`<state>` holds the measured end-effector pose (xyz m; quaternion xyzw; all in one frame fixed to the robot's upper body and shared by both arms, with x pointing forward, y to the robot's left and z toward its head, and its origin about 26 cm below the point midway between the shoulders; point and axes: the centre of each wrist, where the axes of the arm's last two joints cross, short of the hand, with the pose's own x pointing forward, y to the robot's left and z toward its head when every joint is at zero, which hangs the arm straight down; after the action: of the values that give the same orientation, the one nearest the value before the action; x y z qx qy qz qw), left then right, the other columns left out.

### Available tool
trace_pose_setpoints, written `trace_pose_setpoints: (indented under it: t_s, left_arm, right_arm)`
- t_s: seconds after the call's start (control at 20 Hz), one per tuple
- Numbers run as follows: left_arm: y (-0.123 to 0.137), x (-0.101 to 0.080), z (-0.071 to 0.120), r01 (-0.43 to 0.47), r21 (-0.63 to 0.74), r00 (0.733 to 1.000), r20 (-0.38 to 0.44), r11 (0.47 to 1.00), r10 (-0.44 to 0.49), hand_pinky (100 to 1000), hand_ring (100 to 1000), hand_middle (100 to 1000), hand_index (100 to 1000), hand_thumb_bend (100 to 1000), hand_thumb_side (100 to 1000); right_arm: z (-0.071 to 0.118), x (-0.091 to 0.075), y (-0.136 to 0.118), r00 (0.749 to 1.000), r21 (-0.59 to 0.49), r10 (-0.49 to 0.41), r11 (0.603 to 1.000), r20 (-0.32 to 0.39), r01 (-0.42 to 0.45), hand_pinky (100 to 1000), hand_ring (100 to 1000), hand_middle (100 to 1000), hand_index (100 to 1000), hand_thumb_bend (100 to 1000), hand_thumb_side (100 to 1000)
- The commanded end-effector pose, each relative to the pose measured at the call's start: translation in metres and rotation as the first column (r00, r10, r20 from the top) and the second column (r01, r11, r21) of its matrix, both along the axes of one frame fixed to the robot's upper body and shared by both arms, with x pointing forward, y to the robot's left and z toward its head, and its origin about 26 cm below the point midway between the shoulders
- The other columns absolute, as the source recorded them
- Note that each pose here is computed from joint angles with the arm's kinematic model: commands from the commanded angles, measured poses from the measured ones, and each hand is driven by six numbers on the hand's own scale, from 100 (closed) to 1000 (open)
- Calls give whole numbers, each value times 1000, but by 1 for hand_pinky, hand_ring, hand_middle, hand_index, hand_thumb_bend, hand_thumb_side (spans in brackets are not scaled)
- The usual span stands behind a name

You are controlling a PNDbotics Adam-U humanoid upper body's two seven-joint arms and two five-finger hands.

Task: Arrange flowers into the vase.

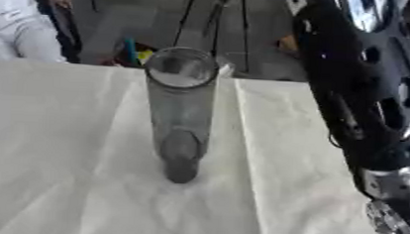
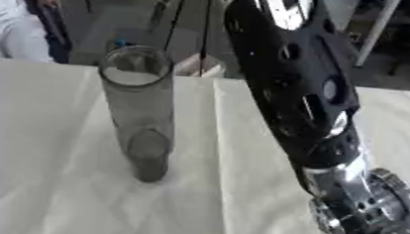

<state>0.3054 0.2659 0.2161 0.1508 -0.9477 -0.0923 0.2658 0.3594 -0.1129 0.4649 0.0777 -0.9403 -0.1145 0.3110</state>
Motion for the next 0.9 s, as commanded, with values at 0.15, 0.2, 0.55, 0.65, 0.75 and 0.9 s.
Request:
trace_pose_setpoints:
  t_s: [0.15, 0.2, 0.55, 0.65, 0.75, 0.9]
  left_arm:
    - [0, -2, 11, 8, 9, 999, 38, 1000, -8, 695, 806, 760, 867, 100, 983]
    - [0, -2, 11, 8, 9, 999, 37, 1000, -8, 695, 806, 760, 867, 100, 983]
    - [0, -2, 12, 4, 6, 999, 42, 1000, -5, 695, 805, 759, 867, 100, 981]
    - [0, -2, 12, 5, 7, 999, 43, 1000, -6, 695, 805, 759, 867, 100, 981]
    - [0, -2, 12, 6, 7, 999, 43, 1000, -6, 695, 805, 759, 867, 100, 981]
    - [0, -2, 12, 5, 7, 999, 44, 1000, -6, 694, 804, 758, 867, 100, 980]
  right_arm:
    - [10, -10, 5, 999, 19, 26, 999, 26, -27, 100, 100, 100, 100, 100, 837]
    - [9, -9, 5, 999, 18, 27, 999, 20, -27, 100, 100, 100, 100, 100, 837]
    - [5, -7, -15, 999, 27, 23, 999, -31, -23, 100, 100, 100, 100, 100, 842]
    - [5, -10, -22, 999, 32, 39, 999, -38, -37, 100, 100, 100, 100, 100, 844]
    - [5, -13, -24, 998, 37, 47, 998, -42, -46, 100, 100, 100, 100, 100, 844]
    - [5, -14, -25, 998, 40, 49, 998, -47, -47, 100, 100, 100, 100, 100, 849]
